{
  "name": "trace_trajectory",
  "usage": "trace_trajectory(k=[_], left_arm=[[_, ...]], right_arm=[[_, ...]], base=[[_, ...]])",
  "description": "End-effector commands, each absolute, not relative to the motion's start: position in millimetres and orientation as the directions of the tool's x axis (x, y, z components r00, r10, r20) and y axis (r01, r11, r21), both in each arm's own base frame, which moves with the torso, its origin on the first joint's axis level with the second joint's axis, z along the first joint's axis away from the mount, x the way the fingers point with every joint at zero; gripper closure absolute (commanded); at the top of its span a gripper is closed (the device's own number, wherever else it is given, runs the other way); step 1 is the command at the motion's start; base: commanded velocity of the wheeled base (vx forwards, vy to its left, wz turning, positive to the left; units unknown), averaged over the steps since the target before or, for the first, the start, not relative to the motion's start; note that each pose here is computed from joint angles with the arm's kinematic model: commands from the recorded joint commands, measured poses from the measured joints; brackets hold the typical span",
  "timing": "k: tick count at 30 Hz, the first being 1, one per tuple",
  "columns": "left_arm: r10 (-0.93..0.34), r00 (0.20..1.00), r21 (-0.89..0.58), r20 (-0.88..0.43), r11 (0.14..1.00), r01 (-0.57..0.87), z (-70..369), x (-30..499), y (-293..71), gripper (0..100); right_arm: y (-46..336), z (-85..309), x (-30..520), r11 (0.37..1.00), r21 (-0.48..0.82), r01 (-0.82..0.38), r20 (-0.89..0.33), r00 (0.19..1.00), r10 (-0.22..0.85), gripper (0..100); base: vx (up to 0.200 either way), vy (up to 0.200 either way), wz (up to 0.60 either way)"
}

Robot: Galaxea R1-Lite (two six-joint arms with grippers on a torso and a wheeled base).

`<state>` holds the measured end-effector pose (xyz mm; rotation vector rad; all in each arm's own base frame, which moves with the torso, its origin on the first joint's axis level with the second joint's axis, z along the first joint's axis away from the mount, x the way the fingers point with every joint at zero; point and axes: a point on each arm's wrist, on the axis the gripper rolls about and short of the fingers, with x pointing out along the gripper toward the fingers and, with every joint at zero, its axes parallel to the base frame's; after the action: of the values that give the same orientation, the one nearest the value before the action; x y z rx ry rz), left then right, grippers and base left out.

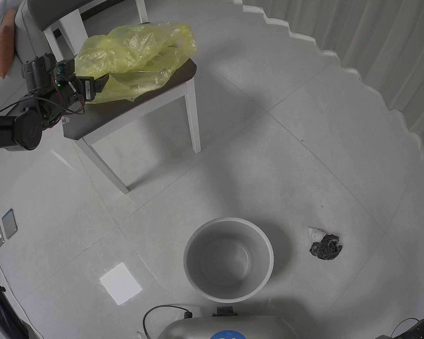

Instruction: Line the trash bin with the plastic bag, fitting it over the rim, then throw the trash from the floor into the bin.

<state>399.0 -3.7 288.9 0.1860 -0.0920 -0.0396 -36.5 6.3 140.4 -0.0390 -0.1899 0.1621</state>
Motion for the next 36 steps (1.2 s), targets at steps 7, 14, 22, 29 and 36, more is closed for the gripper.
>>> trace_trajectory(k=[7,14,22,29,36], left_arm=[[-0.025,0.995,0.176,0.092,0.984,0.008,286.2,407.9,8.3,0],[-0.034,0.995,0.142,0.098,0.990,0.020,287.1,410.0,5.2,100],[-0.051,0.990,0.116,0.128,0.993,0.036,297.9,400.7,-0.6,100],[-0.231,0.944,0.137,0.236,0.969,0.203,344.8,344.6,-34.6,100],[-0.444,0.848,0.208,0.289,0.894,0.398,379.7,267.3,-81.6,100]], right_arm=[[6.3,140.6,-36.6,0.986,-0.061,-0.155,0.186,0.969,0.164,0],[6.3,140.9,-36.8,0.986,-0.061,-0.155,0.186,0.969,0.164,0],[6.8,157.9,-38.9,0.984,-0.057,-0.171,0.211,0.961,0.180,0],[6.1,227.4,-21.3,0.983,-0.037,-0.179,0.203,0.962,0.183,0],[6.7,283.0,12.9,0.959,-0.054,-0.280,0.168,0.944,0.285,0]], base=[[0.000,0.000,0.00],[0.000,0.000,0.00],[0.000,0.000,0.00],[0.000,0.000,0.00],[0.000,0.000,0.00]])
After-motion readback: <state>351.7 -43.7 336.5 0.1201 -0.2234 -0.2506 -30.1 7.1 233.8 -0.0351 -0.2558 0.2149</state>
